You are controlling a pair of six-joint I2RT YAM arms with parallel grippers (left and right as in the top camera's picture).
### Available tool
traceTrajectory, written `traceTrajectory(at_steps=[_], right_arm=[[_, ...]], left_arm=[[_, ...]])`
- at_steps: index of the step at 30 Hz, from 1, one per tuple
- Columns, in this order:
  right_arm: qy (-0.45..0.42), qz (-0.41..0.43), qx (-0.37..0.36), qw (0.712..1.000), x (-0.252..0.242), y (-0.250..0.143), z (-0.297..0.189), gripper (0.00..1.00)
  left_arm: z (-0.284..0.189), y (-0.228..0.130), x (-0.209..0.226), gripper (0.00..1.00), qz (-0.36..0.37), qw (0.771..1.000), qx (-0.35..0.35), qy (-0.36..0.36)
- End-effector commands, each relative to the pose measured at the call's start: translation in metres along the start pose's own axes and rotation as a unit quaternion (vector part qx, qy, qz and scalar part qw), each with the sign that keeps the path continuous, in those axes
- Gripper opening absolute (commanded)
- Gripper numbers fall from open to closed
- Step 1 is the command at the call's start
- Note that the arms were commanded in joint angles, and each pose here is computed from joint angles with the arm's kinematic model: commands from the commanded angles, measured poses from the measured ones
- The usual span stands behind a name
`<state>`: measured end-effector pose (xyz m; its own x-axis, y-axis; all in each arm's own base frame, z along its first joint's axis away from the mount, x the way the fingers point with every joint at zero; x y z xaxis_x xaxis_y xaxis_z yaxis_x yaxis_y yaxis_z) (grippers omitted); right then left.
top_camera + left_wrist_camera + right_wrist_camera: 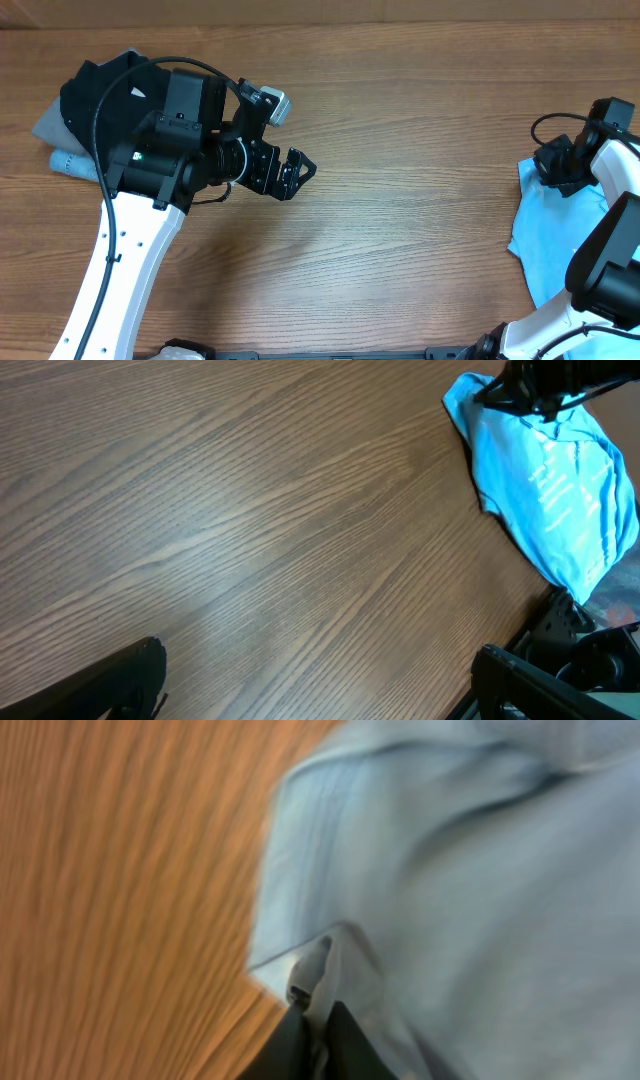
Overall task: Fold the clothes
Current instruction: 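Reach the right gripper to the light-blue T-shirt and grasp it, then lift the blue T-shirt with the right gripper and drag it to table center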
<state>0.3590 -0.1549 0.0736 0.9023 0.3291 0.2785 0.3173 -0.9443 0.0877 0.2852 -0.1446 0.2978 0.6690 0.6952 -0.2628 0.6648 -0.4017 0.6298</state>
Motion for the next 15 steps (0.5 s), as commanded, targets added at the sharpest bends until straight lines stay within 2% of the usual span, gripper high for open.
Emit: traceTrajectory(at_steps=[1, 5, 9, 15], right_arm=[[0.101, -0.039, 0.033, 0.994, 0.038, -0.001, -0.03, 0.04], [0.189, -0.078, 0.025, 0.978, 0.074, 0.001, -0.082, 0.04], [0.242, -0.102, 0.006, 0.965, 0.095, -0.001, -0.125, 0.04], [0.285, -0.15, 0.015, 0.947, 0.121, -0.034, -0.149, 0.04]], left_arm=[[-0.006, 0.008, -0.003, 1.0, 0.013, 1.0, -0.014, -0.002], [-0.006, 0.008, -0.003, 1.0, 0.013, 1.0, -0.014, -0.001], [-0.006, 0.008, -0.003, 1.0, 0.013, 1.0, -0.014, -0.002], [-0.006, 0.008, -0.003, 1.0, 0.013, 1.0, -0.014, -0.001]])
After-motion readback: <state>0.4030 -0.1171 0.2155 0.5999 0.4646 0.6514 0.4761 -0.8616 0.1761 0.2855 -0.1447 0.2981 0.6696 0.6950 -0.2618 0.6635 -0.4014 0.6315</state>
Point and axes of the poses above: each gripper's point midway between its finger pads, its own z axis out along the fingers, its own x axis along the line the jaws close on, y = z × x, the point moved 4 cm from there along -z, back along the fingers, and after that the axes turned 12 degrees about z, right-handed, at the moved point
